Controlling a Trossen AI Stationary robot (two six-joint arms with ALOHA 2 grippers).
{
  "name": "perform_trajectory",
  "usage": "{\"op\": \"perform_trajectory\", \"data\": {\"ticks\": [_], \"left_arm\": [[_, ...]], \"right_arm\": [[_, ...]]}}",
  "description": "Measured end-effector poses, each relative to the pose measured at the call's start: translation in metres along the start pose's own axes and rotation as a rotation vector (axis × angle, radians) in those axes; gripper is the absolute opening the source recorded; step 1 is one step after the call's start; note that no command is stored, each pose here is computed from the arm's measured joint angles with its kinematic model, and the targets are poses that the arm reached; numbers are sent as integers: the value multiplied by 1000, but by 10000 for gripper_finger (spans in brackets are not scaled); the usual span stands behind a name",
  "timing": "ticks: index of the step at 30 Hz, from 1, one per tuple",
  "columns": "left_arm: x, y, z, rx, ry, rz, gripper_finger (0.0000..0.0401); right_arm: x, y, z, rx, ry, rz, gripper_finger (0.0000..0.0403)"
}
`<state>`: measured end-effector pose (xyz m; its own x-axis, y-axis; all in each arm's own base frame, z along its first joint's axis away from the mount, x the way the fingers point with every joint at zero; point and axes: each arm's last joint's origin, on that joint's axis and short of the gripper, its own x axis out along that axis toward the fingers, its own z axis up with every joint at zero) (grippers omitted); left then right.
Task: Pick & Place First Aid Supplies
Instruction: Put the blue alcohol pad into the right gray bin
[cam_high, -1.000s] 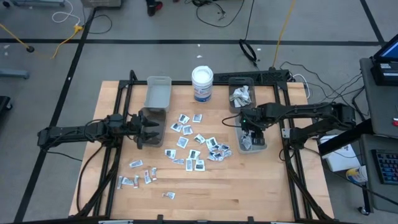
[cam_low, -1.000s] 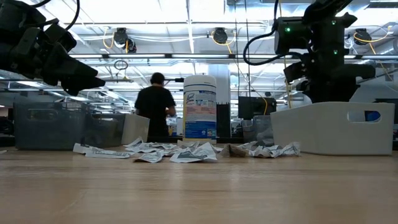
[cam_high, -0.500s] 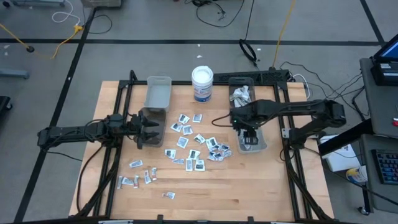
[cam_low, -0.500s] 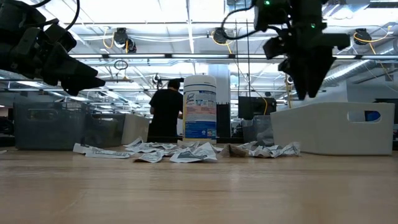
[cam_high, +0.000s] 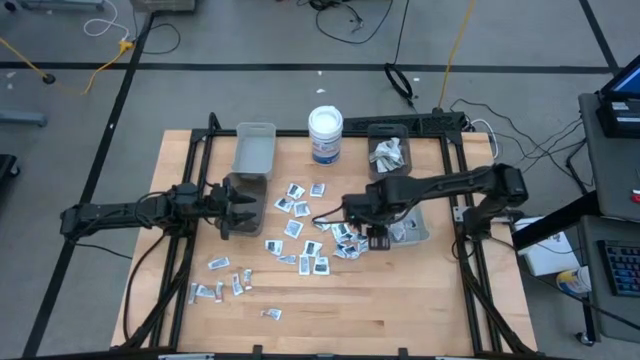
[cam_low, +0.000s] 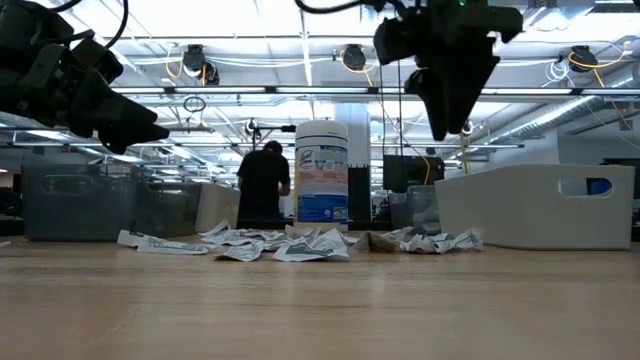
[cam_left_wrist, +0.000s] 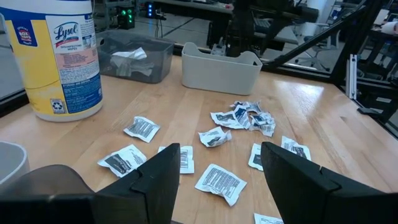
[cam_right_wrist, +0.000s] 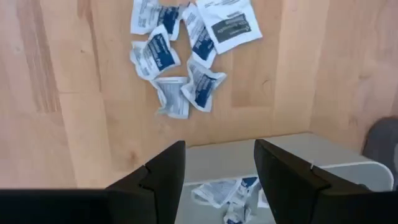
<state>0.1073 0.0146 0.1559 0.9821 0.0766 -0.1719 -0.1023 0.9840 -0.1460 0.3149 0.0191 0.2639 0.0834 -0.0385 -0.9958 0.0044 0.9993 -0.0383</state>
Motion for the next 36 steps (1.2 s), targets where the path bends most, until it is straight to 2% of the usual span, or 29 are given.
{"op": "perform_trajectory", "data": {"ticks": [9, 16, 20, 24, 36], "left_arm": [[0, 0, 0, 0, 0, 0, 230], [0, 0, 0, 0, 0, 0, 230], [0, 0, 0, 0, 0, 0, 230], [0, 0, 0, 0, 0, 0, 230], [0, 0, 0, 0, 1, 1, 230]], "right_arm": [[5, 30, 9, 44, 24, 71, 184], [30, 50, 3, 16, 9, 83, 179], [46, 55, -1, 6, 10, 81, 174], [70, 58, 4, 0, 58, 61, 172], [114, 61, 11, -8, 175, -1, 171]]}}
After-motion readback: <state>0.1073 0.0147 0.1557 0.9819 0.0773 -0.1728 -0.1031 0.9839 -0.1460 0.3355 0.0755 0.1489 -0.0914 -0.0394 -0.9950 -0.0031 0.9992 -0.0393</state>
